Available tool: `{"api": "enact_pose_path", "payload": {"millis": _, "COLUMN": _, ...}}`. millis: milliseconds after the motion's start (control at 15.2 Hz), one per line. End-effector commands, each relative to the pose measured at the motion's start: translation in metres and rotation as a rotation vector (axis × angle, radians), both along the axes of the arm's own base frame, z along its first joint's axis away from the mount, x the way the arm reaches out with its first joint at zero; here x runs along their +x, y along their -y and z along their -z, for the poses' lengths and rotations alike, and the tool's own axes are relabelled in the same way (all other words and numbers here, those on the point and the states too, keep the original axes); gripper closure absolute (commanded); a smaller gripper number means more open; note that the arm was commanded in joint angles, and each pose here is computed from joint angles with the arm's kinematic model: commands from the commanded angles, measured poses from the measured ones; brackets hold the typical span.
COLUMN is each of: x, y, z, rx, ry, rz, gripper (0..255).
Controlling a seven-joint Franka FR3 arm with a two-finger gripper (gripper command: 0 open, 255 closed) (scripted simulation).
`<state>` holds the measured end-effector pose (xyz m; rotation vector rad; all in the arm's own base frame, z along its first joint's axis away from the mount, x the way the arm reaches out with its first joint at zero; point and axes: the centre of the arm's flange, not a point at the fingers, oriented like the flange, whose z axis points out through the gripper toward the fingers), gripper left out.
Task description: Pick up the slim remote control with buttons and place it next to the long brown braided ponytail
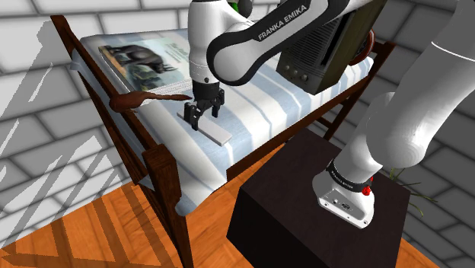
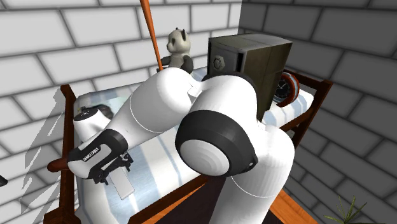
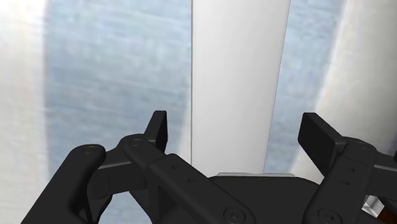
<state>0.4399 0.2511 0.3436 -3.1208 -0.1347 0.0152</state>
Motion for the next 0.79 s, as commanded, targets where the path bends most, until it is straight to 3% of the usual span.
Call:
{"api": "enact_pose_path", "payload": {"millis": 0, "x": 0.000, "y": 0.000, "z": -0.013, "rx": 0.000, "ry": 0.000, "rz": 0.000, "gripper": 0}}
{"api": "enact_pose_path", "payload": {"millis": 198, "x": 0.000, "y": 0.001, "z": -0.050, "rx": 0.000, "ry": 0.000, "rz": 0.000, "gripper": 0}}
{"api": "enact_pose_path", "payload": {"millis": 726, "x": 0.000, "y": 0.001, "z": -0.050, "rx": 0.000, "ry": 0.000, "rz": 0.000, "gripper": 0}}
